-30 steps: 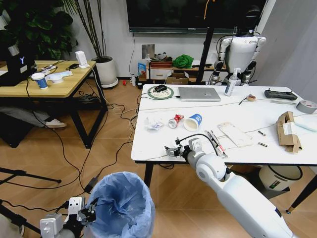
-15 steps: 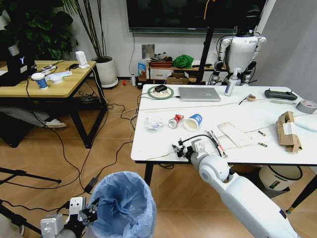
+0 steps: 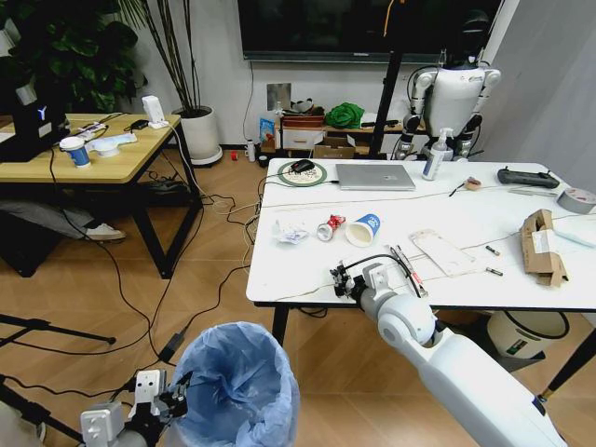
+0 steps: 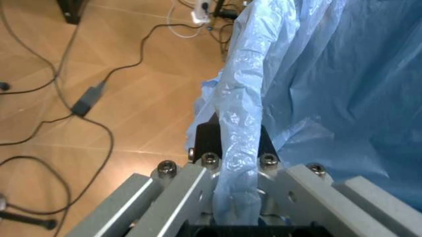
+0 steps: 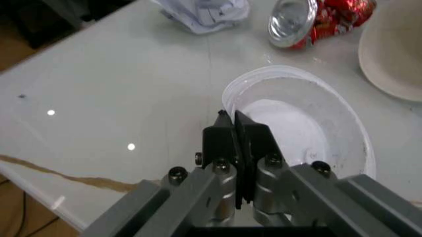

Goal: Pick up the trash bin and place the trash from the table into it.

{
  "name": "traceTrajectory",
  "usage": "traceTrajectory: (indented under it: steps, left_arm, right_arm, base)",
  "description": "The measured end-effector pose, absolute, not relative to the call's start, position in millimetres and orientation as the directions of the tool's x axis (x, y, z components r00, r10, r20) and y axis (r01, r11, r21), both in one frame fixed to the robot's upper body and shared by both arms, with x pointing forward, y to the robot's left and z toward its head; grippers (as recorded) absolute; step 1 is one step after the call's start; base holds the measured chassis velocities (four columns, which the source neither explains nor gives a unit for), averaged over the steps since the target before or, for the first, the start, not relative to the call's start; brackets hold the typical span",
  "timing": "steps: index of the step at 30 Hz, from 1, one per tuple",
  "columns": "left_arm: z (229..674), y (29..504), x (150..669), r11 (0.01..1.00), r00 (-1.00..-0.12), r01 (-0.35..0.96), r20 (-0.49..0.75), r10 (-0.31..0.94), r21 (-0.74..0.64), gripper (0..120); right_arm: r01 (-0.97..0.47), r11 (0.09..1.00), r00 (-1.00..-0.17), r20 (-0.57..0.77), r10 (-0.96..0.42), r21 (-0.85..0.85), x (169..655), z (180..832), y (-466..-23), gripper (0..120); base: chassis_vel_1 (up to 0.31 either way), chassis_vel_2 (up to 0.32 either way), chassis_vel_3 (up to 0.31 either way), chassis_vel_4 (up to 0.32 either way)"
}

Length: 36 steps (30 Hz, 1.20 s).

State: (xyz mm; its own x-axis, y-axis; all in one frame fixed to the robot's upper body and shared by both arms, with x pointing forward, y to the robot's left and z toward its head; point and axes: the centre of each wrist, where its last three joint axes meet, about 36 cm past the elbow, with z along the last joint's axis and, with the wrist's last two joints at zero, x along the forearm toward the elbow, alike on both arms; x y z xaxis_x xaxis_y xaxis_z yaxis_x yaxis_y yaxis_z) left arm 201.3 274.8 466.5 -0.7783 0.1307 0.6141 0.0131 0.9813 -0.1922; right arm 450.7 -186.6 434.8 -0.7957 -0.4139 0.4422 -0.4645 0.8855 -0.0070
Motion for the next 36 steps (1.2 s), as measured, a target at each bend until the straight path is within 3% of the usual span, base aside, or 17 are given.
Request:
traceTrajectory:
  steps: [11, 17, 24, 36]
  left_arm:
    - [467, 267, 211, 0.967, -0.779, 0.073, 0.592, 0.208, -0.244, 0]
    - [470, 266, 213, 0.961, -0.78, 0.092, 0.582, 0.232, -0.26, 0]
    - [473, 267, 214, 0.958, -0.78, 0.102, 0.577, 0.244, -0.268, 0]
    - [478, 266, 213, 0.953, -0.799, 0.079, 0.553, 0.236, -0.292, 0]
  right_arm:
    - [-0.677, 0.725, -0.716, 0.114, -0.689, 0.126, 396, 472, -199, 0]
    - [-0.809, 0.579, -0.582, 0.0, -0.813, 0.101, 365, 493, -200, 0]
    - [-0.896, 0.427, -0.427, 0.03, -0.904, 0.118, 335, 484, -190, 0]
    - [-0.956, 0.28, -0.275, 0.066, -0.959, 0.092, 310, 462, -188, 0]
  base:
    - [0.0, 0.0, 0.0, 0.0]
    - [0.0, 0.0, 0.0, 0.0]
    - [0.0, 0.0, 0.0, 0.0]
    - [0.0, 0.0, 0.0, 0.0]
